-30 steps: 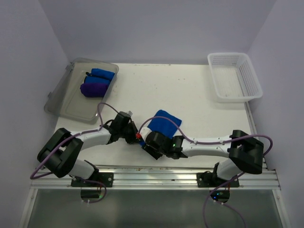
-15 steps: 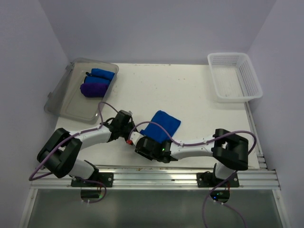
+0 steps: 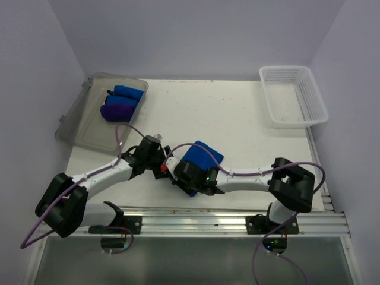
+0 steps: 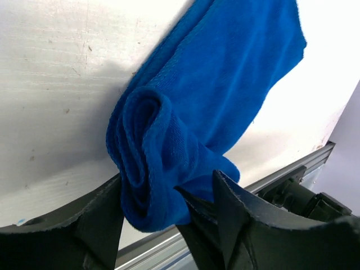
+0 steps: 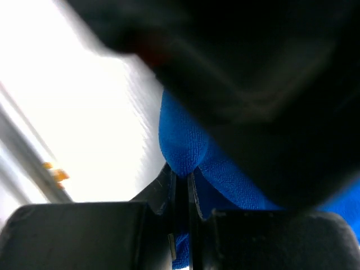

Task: Roll the towels
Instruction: Roll the towel

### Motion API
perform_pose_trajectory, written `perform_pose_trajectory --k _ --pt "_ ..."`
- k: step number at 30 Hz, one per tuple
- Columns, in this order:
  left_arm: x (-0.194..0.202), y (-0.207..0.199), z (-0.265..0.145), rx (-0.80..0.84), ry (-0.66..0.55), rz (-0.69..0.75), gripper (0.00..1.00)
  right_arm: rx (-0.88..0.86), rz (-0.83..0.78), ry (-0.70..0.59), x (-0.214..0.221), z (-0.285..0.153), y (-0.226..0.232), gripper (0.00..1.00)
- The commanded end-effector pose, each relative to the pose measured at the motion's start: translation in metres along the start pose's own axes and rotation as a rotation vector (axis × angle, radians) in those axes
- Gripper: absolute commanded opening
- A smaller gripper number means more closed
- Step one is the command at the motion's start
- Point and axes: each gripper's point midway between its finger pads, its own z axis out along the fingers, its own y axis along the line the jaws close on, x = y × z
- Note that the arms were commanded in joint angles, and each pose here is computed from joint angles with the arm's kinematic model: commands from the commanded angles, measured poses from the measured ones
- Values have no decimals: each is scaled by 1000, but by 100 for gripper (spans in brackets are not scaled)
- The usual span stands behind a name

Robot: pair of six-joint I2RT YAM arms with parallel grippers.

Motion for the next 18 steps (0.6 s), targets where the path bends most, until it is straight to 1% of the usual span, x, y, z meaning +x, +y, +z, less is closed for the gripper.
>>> perform_pose_trajectory --k 1,3,7,10,14,18 --pt "-20 -12 -17 21 -90 24 65 -246 144 -44 -21 -16 22 0" --pt "-21 -10 -21 21 -104 18 65 -285 215 -55 -26 -17 16 0" --pt "-19 -3 -23 13 -108 3 66 -401 296 -27 -28 -23 20 0" --pt "-18 2 -25 5 -124 -16 65 -440 364 -23 -32 -25 16 0" --pt "-19 6 -36 15 -177 -42 62 -512 476 10 -30 -25 7 0" --pt "-23 5 -47 39 -235 -31 60 -579 582 32 -30 -25 0 0"
